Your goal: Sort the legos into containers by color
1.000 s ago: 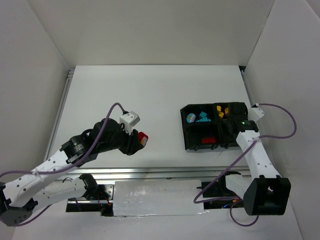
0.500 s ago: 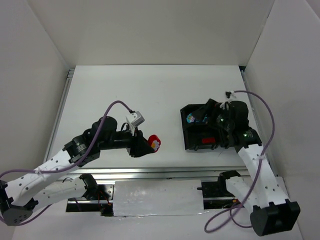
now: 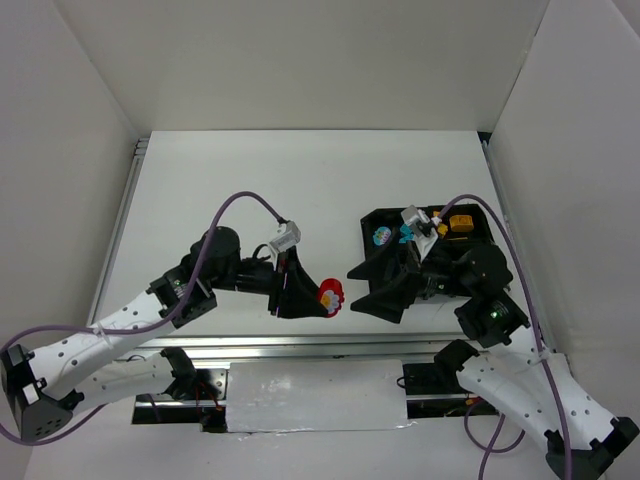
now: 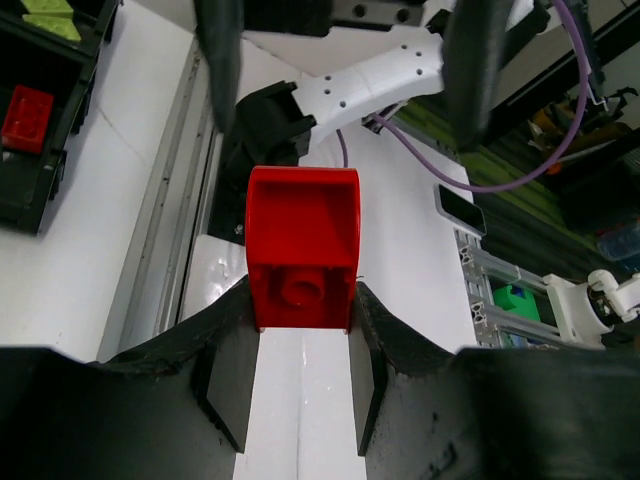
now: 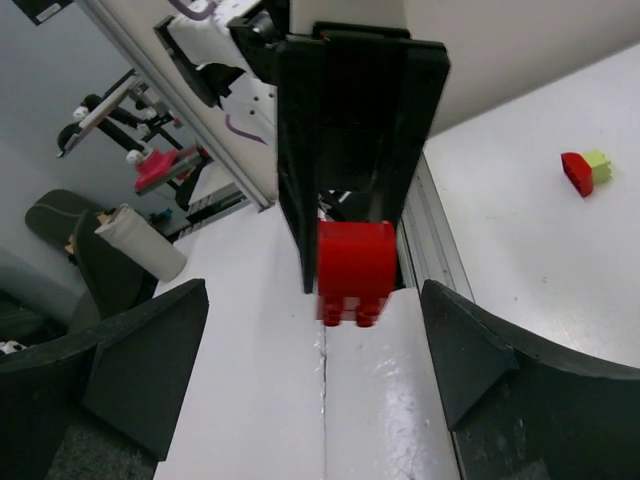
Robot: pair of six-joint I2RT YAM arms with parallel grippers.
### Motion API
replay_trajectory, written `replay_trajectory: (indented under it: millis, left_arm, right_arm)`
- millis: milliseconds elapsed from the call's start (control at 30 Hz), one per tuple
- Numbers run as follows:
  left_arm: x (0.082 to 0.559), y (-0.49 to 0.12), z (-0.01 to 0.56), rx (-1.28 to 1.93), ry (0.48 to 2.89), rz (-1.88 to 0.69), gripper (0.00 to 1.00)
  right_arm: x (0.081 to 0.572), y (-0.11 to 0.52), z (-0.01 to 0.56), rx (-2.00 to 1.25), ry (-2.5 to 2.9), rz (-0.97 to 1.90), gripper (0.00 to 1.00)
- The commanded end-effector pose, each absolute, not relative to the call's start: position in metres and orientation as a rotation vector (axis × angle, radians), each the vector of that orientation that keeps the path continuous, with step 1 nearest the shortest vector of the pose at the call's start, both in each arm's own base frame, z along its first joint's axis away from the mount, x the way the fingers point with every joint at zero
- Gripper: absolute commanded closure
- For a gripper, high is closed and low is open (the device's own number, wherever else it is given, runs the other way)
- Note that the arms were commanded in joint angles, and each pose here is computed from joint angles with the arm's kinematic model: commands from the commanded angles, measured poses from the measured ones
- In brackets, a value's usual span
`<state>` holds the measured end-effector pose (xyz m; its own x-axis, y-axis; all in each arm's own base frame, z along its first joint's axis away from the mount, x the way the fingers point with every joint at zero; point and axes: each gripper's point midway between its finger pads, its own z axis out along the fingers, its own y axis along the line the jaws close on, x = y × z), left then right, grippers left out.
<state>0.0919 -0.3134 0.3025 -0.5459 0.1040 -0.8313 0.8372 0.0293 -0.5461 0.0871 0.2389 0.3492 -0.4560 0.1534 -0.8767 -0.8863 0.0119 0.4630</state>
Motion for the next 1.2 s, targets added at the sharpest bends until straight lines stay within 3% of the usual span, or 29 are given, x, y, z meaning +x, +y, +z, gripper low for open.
replay_trajectory:
  millis: [0,33,200,300,367,400,467,500,533,567,633,700,767,833,967,1167]
  left_arm:
    - [0.081,-0.317,0.332,1.007,1.561,-1.658,1.0]
    - [0.082,-0.318,0.332,1.005,1.562,-1.658,1.0]
    - [0.078,-0.321,0.332,1.022,1.552,-1.681,1.0]
    - [0.079,-0.322,0.332,1.026,1.551,-1.68,1.0]
    - [0.08,-0.323,0.332,1.025,1.553,-1.673,1.0]
    - [0.08,-0.323,0.333,1.025,1.551,-1.67,1.0]
    - [0.083,-0.323,0.333,1.018,1.56,-1.654,0.95]
    - [0.087,-0.324,0.331,1.005,1.578,-1.632,0.89]
    - [0.089,-0.323,0.331,0.987,1.594,-1.617,0.74]
    - [0.095,-0.324,0.328,0.951,1.631,-1.587,0.02]
    - [0.127,-0.318,0.313,0.785,1.787,-1.405,0.01]
    - [0.156,-0.307,0.304,0.606,1.911,-1.229,0.01]
    - [0.194,-0.275,0.268,0.363,2.087,-0.926,0.01]
    - [0.217,-0.237,0.249,0.13,2.162,-0.69,0.01]
    - [0.236,-0.171,0.235,-0.228,2.152,-0.451,0.0]
    - [0.243,-0.096,0.224,-0.527,2.094,-0.266,0.01]
  right_arm:
    - [0.1,0.245,0.347,-0.759,1.45,1.531,0.08]
    - [0.102,0.248,0.345,-0.744,1.47,1.52,0.13]
    - [0.099,0.257,0.345,-0.771,1.483,1.537,0.18]
    - [0.096,0.267,0.342,-0.801,1.504,1.556,0.3]
    - [0.084,0.272,0.346,-0.861,1.47,1.604,0.45]
    - [0.081,0.274,0.346,-0.879,1.46,1.618,0.58]
    - [0.071,0.276,0.351,-0.912,1.414,1.646,1.0]
    - [0.07,0.276,0.354,-0.909,1.401,1.641,1.0]
    - [0.071,0.275,0.351,-0.918,1.395,1.626,1.0]
    - [0.079,0.274,0.352,-0.868,1.411,1.581,1.0]
    - [0.101,0.27,0.339,-0.756,1.519,1.464,1.0]
    - [0.154,0.255,0.322,-0.486,1.656,1.219,1.0]
    - [0.192,0.228,0.288,-0.235,1.86,0.987,1.0]
    - [0.237,0.177,0.243,0.052,2.025,0.599,1.0]
    - [0.263,0.101,0.179,0.405,2.185,0.149,1.0]
    - [0.272,0.05,0.139,0.592,2.206,-0.026,0.95]
